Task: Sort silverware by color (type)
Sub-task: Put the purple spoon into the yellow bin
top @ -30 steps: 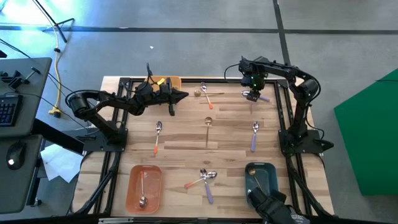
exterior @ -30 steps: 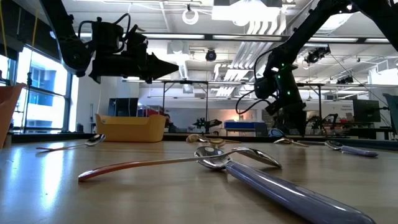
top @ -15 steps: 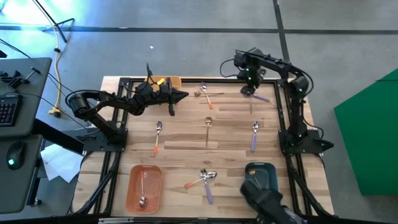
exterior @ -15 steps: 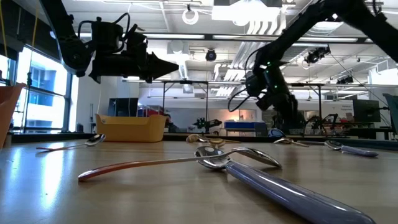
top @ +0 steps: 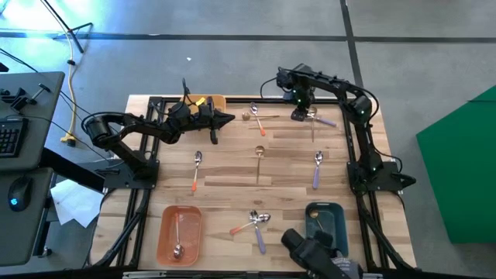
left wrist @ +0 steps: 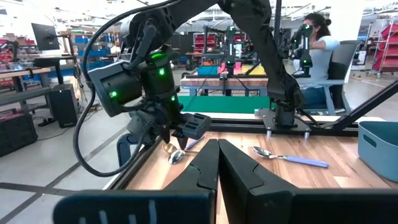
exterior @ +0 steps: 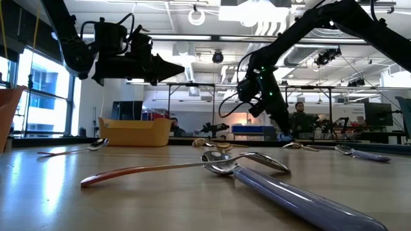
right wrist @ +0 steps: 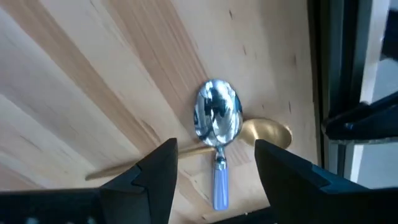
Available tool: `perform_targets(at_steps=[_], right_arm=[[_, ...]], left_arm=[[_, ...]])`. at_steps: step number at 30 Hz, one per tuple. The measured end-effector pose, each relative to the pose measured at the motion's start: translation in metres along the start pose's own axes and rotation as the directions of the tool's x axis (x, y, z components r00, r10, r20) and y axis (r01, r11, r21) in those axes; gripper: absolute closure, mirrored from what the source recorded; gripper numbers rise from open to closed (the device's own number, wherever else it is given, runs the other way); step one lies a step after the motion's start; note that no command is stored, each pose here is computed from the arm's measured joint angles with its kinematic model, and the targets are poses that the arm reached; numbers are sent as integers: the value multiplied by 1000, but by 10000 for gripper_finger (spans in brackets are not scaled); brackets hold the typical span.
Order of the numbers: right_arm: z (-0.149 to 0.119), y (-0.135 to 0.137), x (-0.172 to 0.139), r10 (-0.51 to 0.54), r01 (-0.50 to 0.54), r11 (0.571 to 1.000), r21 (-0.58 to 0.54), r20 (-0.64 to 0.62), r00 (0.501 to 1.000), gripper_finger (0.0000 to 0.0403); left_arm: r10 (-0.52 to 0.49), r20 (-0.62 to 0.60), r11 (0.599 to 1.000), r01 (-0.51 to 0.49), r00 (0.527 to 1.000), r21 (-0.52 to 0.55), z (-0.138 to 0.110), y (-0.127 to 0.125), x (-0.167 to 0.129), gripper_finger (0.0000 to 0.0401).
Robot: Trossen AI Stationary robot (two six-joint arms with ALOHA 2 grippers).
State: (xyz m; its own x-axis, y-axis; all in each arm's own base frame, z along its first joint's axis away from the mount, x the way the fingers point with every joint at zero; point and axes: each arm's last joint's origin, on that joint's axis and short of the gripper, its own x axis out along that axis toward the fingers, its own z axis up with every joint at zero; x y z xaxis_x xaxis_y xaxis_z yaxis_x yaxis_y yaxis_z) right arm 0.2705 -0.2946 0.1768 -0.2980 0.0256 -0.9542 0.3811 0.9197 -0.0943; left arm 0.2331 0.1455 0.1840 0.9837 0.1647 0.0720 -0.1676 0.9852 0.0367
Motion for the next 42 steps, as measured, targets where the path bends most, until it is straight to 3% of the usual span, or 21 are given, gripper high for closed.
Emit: perform_targets(at_steps=[4, 8, 13, 16, 18, 21, 28, 37, 42], right_arm=[[-1, 2, -1, -4, 4, 1000, 11, -15, 1000, 206], [-19, -1, -5, 8, 3, 998, 64, -171, 985, 225], [-50, -8, -10, 155, -123, 965, 231, -129, 979, 298], [-79, -6, -13, 149, -120, 936, 330, -66, 987, 358], [-95, -5, -11, 146, -147, 895, 420, 34, 989, 389], [-116, -2, -1, 165, -222, 801, 555, 152, 975, 389], [-144, -11, 32, 93, -283, 459, 842, 271, 958, 375], [-138, -12, 41, 4, -281, 333, 900, 297, 955, 284], [-134, -21, 41, -83, -293, 332, 896, 337, 938, 242]], left_arm=[[0, -4, 1000, 0, 1000, -2, 0, 0, 0, 401], [0, -6, 1000, 0, 1000, -5, -1, 0, 0, 401], [0, -14, 1000, 0, 1000, -19, -1, 0, 0, 401], [-1, -20, 1000, 0, 1000, -20, -3, -1, -1, 401], [-1, -24, 1000, 0, 1000, -15, -5, -1, -3, 401], [0, -25, 1000, 0, 1000, -15, -5, -2, -3, 401], [0, -15, 1000, 0, 1000, -25, -4, -2, -3, 401], [0, -14, 999, 0, 1000, -35, -4, -2, -3, 401], [0, -14, 999, 0, 1000, -35, -4, -2, -3, 401]])
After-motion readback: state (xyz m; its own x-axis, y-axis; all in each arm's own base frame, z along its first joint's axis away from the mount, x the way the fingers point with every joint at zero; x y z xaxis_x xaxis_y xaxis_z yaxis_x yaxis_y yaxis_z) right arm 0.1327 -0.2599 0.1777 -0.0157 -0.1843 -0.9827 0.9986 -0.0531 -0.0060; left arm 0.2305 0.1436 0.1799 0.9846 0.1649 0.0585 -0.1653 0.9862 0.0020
